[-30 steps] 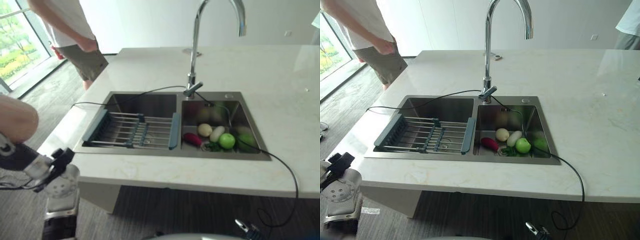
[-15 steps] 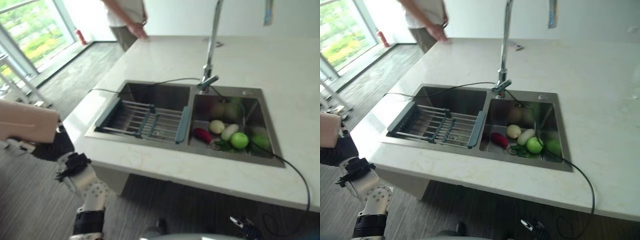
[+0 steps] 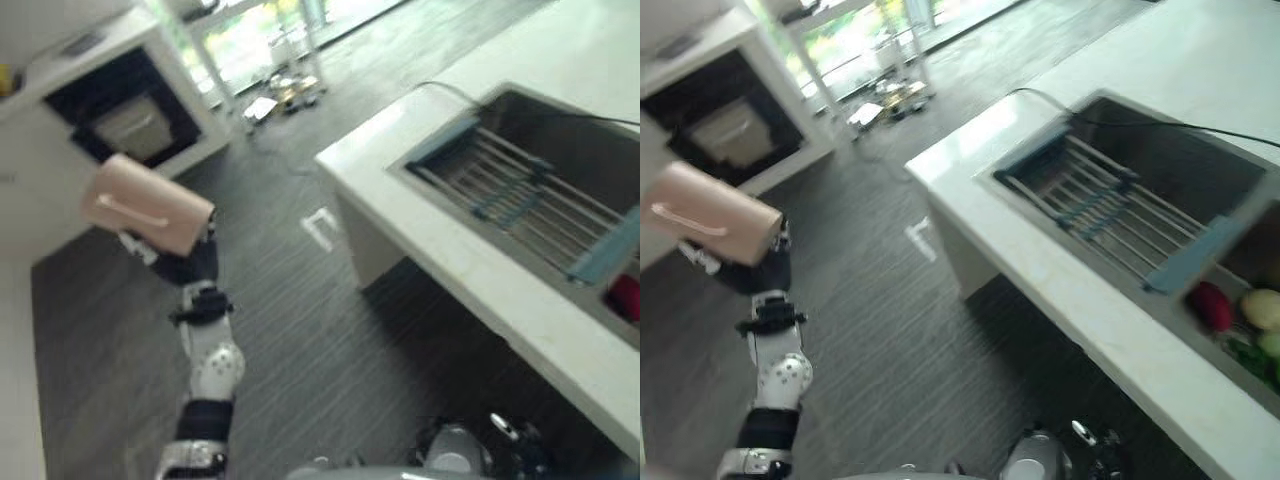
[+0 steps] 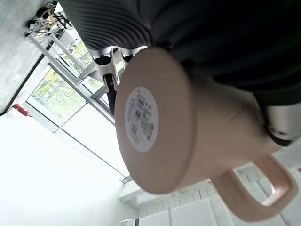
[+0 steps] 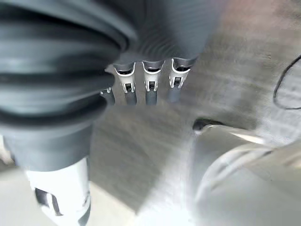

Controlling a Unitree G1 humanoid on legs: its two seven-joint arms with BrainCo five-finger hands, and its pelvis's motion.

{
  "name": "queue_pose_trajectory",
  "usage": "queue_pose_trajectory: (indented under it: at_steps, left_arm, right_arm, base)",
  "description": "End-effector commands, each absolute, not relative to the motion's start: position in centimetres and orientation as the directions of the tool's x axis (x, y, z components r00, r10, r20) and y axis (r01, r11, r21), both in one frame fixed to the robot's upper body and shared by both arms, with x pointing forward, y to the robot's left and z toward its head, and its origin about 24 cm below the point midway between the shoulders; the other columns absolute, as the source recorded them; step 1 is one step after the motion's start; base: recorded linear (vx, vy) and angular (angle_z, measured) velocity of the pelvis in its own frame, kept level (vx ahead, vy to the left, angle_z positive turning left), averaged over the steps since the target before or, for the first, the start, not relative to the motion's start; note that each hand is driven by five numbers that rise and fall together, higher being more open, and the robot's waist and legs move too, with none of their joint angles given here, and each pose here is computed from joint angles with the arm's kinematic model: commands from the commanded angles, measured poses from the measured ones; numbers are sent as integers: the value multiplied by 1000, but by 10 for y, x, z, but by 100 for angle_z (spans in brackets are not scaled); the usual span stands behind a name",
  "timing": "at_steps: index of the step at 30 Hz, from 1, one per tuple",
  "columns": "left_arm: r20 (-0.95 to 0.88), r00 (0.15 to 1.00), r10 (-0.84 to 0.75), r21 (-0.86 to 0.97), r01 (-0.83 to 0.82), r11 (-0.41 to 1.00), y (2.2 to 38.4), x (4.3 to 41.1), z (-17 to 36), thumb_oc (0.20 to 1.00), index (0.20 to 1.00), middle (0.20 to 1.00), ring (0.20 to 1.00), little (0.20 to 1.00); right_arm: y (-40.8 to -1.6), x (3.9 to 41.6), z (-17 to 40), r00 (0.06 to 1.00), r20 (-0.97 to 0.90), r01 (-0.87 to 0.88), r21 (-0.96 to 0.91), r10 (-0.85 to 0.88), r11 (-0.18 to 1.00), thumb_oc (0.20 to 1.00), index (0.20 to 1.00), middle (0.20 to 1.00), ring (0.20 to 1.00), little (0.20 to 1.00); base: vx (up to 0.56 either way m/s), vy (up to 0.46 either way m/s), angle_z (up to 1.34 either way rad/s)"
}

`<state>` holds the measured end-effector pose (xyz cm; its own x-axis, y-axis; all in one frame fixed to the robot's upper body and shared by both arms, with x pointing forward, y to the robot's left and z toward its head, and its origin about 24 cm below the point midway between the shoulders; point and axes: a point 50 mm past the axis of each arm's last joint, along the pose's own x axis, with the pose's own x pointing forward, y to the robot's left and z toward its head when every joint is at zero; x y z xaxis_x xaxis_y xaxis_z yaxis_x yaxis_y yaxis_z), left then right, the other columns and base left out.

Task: Place the dishes in the dishwasher.

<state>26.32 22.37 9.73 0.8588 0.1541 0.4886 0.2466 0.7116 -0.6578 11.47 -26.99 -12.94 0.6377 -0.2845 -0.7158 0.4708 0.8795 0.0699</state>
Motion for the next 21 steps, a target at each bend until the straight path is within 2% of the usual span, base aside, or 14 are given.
queue_pose_trajectory:
  at_steps: [1,6,7,9,10,12,16,21]
  left_arm:
    - [557,830,24,-437,268,859,220,255,126,200,200,200,200,200]
    - [530,847,-43,-385,286,877,217,257,125,200,200,200,200,200]
    - [531,838,-126,-361,358,861,208,262,124,200,200,200,200,200]
    - [528,827,-195,-344,418,841,200,266,122,200,200,200,200,200]
    - [507,827,-242,-329,446,832,192,270,120,200,200,200,200,200]
    - [482,825,-294,-303,472,828,182,276,123,200,200,200,200,200]
    - [457,837,-302,-257,449,856,184,278,124,200,200,200,200,200]
    - [463,841,-280,-201,407,891,189,273,131,200,200,200,200,200]
  right_arm:
    - [-249,124,-133,663,-712,449,134,-229,883,1000,1000,1000,1000,1000]
    - [-240,130,-134,662,-721,435,149,-203,888,1000,1000,1000,1000,1000]
    - [-241,127,-136,650,-734,444,155,-198,883,1000,1000,1000,1000,1000]
    - [-245,122,-138,635,-750,450,165,-185,878,1000,1000,1000,1000,1000]
    - [-247,119,-139,634,-762,404,181,-132,897,1000,1000,1000,1000,1000]
    - [-245,110,-143,616,-786,423,275,-52,864,1000,1000,1000,1000,1000]
    - [-245,107,-145,595,-804,439,330,5,836,1000,1000,1000,1000,1000]
    - [-250,103,-145,566,-821,364,324,69,873,1000,1000,1000,1000,1000]
  base:
    - [-211,297,70]
    - [-138,130,61]
    - [-75,-2,119]
    - [-100,-79,254]
    - [-79,-131,284]
    - [59,-233,178]
    - [63,-214,106]
    - [29,-239,71]
